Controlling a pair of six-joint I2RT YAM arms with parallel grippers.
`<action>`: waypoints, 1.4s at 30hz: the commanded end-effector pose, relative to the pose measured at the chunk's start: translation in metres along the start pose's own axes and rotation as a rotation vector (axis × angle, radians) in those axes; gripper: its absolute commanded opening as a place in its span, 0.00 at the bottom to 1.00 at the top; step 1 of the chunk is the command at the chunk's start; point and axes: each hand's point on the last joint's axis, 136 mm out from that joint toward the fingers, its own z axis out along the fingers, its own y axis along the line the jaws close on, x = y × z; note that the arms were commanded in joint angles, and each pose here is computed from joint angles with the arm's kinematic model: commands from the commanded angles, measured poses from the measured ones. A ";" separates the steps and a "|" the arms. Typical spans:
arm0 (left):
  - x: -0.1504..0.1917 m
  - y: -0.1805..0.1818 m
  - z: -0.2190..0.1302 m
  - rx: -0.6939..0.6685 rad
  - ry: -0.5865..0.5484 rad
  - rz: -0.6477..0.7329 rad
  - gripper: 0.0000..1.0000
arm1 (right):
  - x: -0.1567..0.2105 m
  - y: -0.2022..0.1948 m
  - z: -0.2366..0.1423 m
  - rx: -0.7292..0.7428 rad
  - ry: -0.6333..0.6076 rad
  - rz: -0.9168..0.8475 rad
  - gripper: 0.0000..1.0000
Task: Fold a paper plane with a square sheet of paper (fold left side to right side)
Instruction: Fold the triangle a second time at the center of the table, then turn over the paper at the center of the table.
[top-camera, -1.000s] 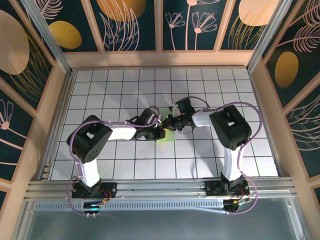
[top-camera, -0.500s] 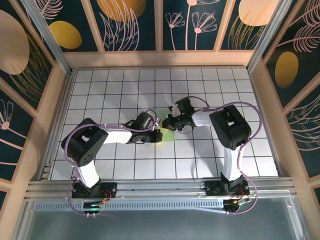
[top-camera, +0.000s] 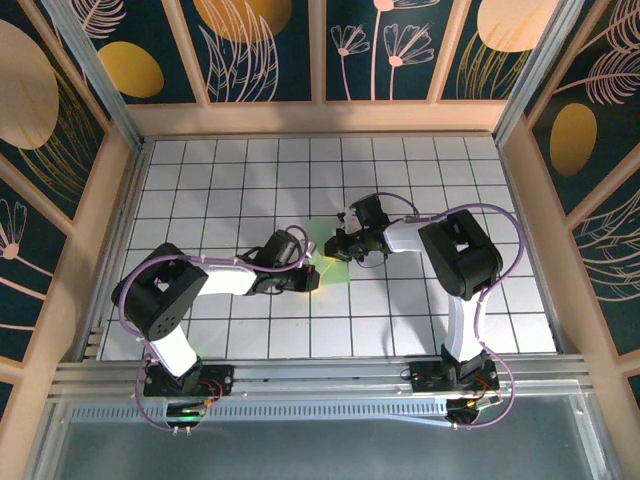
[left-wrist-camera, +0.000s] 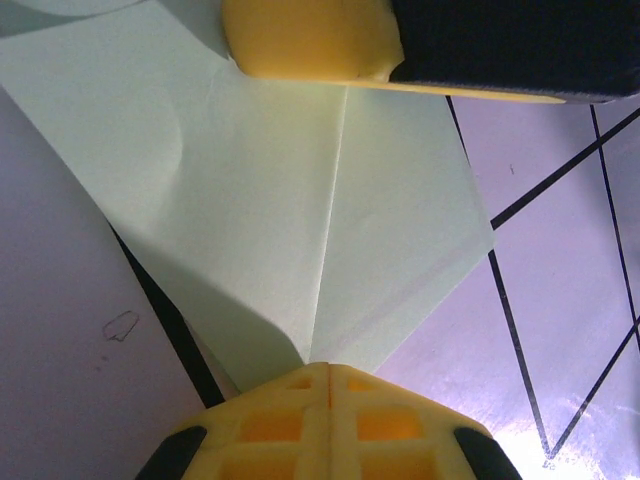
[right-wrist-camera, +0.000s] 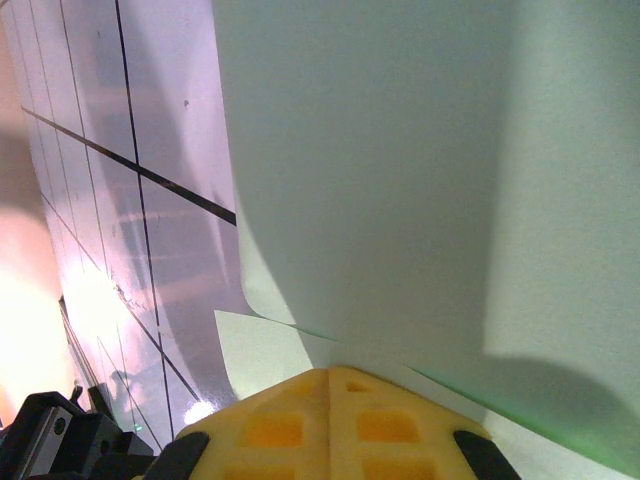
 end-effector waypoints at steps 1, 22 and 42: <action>0.037 0.020 -0.007 -0.068 0.101 -0.038 0.00 | 0.013 -0.036 0.002 0.123 0.032 0.057 0.00; -0.052 0.006 -0.063 0.035 -0.251 -0.189 0.36 | -0.047 0.035 -0.076 0.033 -0.317 -0.130 0.57; -0.096 -0.007 -0.007 0.203 -0.178 -0.166 0.38 | -0.012 -0.006 -0.108 0.099 -0.361 -0.110 0.74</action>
